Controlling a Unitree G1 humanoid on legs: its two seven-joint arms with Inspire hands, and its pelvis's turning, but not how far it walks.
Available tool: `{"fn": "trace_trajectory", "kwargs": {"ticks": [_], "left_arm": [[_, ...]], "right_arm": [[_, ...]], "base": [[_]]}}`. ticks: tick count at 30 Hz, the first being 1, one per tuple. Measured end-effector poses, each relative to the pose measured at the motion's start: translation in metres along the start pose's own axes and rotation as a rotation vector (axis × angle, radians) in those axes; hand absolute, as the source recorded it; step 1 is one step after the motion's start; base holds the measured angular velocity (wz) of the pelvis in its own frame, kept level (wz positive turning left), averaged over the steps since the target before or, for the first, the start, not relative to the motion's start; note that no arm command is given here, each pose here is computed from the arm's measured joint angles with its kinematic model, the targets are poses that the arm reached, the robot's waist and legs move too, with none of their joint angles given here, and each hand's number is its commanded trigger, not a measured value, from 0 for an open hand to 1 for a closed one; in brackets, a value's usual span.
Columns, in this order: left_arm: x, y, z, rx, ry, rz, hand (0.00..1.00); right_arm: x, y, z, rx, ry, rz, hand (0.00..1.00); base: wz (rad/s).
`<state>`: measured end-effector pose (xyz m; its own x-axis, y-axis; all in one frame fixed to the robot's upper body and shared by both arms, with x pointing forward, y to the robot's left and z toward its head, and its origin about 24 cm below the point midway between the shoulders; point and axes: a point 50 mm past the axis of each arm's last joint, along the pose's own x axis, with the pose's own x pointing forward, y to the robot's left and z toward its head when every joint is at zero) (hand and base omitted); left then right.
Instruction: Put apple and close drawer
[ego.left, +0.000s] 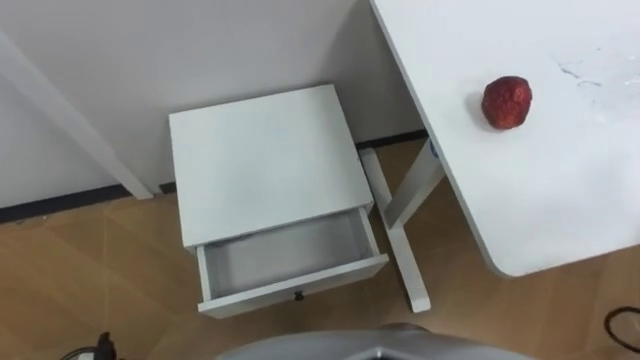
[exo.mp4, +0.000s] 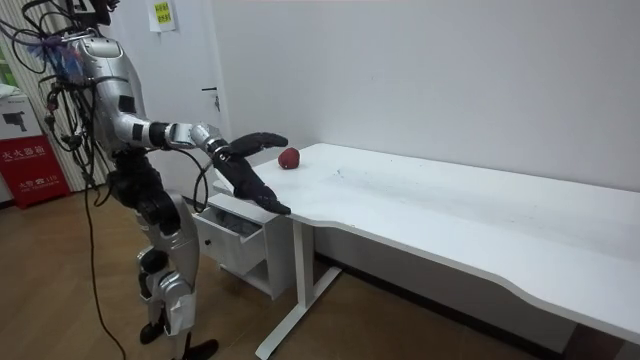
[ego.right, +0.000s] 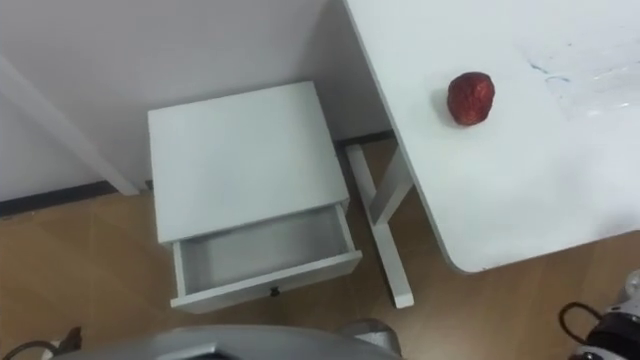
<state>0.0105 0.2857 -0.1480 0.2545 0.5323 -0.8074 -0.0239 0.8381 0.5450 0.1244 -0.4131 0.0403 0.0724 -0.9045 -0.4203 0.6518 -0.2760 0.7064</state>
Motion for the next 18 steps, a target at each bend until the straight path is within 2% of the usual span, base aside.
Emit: {"fn": "trace_trajectory", "kwargs": {"ticks": [6, 9, 14, 18], "left_arm": [[-0.001, -0.004, -0.001, 0.038, -0.006, -0.034, 0.0], [0.0, -0.008, 0.006, 0.069, -0.033, -0.049, 0.0], [-0.002, -0.012, 0.006, 0.1, -0.038, -0.069, 0.0], [-0.002, -0.011, 0.005, 0.103, -0.041, -0.066, 0.0]], "right_arm": [[-0.017, 0.019, 0.0, -0.248, -0.202, 0.087, 0.0], [-0.032, 0.028, -0.007, -0.455, -0.335, 0.216, 0.0], [-0.044, 0.032, -0.024, -0.687, -0.42, 0.384, 0.0], [-0.052, 0.028, -0.043, -0.84, -0.378, 0.515, 0.0]], "base": [[-0.04], [0.0], [0.0], [0.01]]}}
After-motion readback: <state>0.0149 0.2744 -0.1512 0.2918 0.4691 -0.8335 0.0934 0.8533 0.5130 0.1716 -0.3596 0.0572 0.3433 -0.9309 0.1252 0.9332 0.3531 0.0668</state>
